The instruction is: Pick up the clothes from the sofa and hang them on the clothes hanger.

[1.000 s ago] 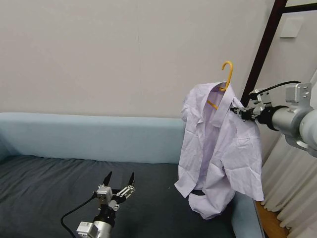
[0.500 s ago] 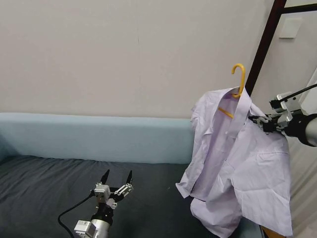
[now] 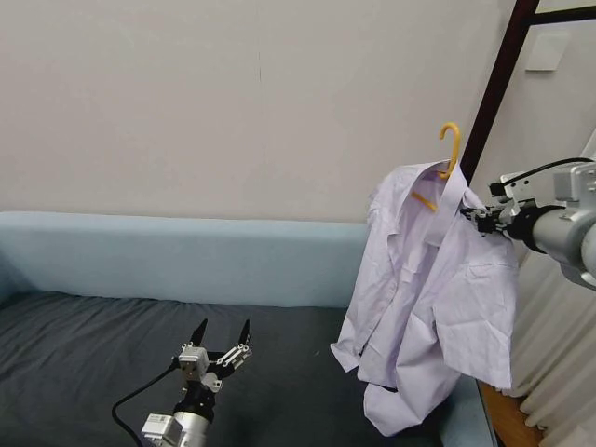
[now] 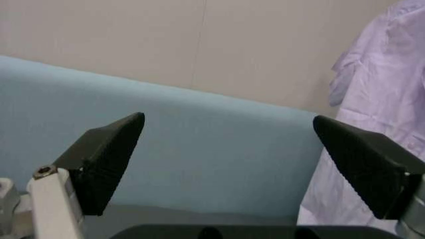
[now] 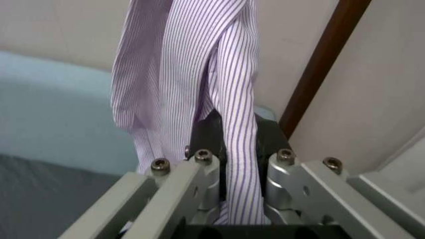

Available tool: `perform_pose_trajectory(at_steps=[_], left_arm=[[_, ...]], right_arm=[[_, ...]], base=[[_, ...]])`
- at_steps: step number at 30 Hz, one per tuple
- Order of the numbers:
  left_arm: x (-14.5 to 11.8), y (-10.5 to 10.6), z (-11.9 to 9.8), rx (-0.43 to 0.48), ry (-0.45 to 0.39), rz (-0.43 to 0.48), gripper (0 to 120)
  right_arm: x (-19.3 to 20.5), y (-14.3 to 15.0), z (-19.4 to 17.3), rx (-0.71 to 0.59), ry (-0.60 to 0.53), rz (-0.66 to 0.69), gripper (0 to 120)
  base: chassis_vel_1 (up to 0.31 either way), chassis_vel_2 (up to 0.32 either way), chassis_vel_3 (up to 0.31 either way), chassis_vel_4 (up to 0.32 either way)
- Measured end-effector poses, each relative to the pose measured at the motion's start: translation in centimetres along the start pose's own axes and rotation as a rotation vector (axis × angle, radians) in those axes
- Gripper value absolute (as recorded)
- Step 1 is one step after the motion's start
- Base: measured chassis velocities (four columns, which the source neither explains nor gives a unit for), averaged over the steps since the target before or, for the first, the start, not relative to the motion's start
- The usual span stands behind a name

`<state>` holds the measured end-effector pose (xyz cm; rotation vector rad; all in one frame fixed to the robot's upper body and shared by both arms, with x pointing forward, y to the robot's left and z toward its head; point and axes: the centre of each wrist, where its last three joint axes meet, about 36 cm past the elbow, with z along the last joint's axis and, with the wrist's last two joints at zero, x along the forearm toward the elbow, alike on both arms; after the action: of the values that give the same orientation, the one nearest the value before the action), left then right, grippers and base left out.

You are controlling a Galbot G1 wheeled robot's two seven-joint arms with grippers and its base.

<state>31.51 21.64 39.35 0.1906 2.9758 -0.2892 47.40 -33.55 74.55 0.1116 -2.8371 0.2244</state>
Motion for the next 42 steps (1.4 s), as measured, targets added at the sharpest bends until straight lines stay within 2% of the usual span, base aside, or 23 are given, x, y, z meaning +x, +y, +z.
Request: perform_pose_trajectory(at_steps=[4, 13, 18, 20, 23, 35, 42], left_arm=[[-0.4, -0.2, 0.0, 0.011, 0.0, -0.014, 100], [-0.3, -0.2, 0.5, 0.014, 0.012, -0.035, 100], [-0.5, -0.3, 0.8, 0.018, 0.013, -0.038, 100], [-0.8, -0.4, 1.0, 0.02, 0.012, -0.038, 100], [-0.9, -0.5, 1.0, 0.021, 0.011, -0.038, 100], [-1.1, -0.3, 1.1, 0.017, 0.008, -0.032, 100], [-1.1, -0.6, 1.3, 0.021, 0.012, -0.027, 100]], right_arm=[[-3.8, -1.7, -1.7, -0.094, -0.068, 0.006, 7], [-7.2, -5.7, -4.5, -0.099, -0.136, 0.137, 7], [-6.5, -6.6, -7.0, -0.081, -0.17, 0.192, 7], [-5.0, -6.4, -8.5, -0.046, -0.201, 0.24, 7], [-3.9, -6.4, -8.9, -0.027, -0.218, 0.275, 7], [0.8, -8.0, -8.2, -0.018, -0.195, 0.404, 7], [0.4, -10.0, -7.9, -0.004, -0.176, 0.476, 7]], base=[[0.0, 0.0, 0.0, 0.0], [0.0, 0.0, 0.0, 0.0], [0.0, 0.0, 0.0, 0.0], [0.0, 0.0, 0.0, 0.0], [0.0, 0.0, 0.0, 0.0], [0.0, 0.0, 0.0, 0.0], [0.0, 0.0, 0.0, 0.0]])
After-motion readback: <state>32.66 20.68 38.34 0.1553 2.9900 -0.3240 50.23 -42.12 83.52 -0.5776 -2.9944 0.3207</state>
